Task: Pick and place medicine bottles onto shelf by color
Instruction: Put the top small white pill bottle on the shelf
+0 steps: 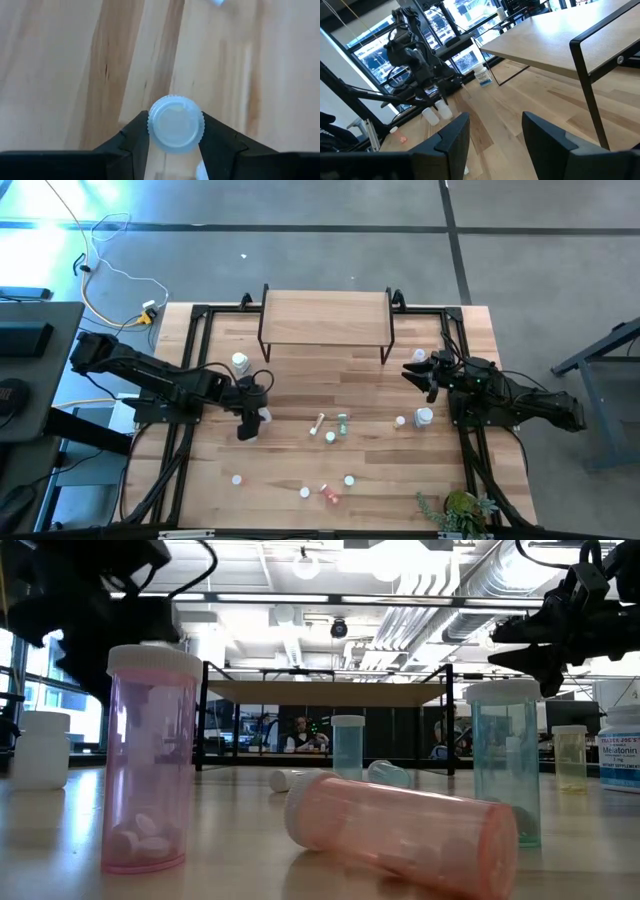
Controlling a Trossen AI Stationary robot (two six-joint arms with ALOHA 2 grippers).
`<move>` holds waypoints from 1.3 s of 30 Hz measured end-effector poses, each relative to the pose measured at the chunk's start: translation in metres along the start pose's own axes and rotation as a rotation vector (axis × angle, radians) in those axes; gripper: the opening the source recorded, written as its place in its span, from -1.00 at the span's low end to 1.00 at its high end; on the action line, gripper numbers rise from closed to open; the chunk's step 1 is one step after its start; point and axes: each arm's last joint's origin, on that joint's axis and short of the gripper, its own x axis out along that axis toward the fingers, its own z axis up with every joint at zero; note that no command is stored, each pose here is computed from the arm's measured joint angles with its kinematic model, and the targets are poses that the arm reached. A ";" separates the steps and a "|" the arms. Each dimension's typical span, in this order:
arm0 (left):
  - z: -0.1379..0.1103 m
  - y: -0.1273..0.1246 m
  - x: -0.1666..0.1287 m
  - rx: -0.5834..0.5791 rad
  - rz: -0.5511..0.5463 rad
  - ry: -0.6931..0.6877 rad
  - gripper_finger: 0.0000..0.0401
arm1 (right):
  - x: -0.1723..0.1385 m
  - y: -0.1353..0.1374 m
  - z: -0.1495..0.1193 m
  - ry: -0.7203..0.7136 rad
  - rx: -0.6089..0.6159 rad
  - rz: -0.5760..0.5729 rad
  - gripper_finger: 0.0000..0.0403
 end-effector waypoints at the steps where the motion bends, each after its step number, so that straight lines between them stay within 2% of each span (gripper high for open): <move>1: 0.005 -0.002 -0.003 -0.005 -0.005 -0.015 -0.34 | 0.000 0.000 0.000 0.000 0.000 0.000 -0.15; 8: 0.050 0.000 -0.037 -0.023 0.038 -0.115 -0.34 | 0.000 0.000 0.000 0.000 0.000 0.000 -0.15; 16: 0.099 0.027 -0.089 -0.083 0.133 -0.236 -0.34 | 0.000 0.000 0.000 0.000 0.000 0.001 -0.15; 29: 0.156 0.092 -0.177 -0.212 0.393 -0.487 -0.34 | 0.000 0.000 0.000 0.000 0.000 0.000 -0.15; 34: 0.172 0.124 -0.202 -0.254 0.502 -0.508 -0.34 | 0.000 0.000 0.000 0.000 0.000 0.000 -0.15; 39: 0.184 0.156 -0.208 -0.335 0.554 -0.472 -0.33 | 0.000 0.000 0.000 0.000 0.000 0.000 -0.15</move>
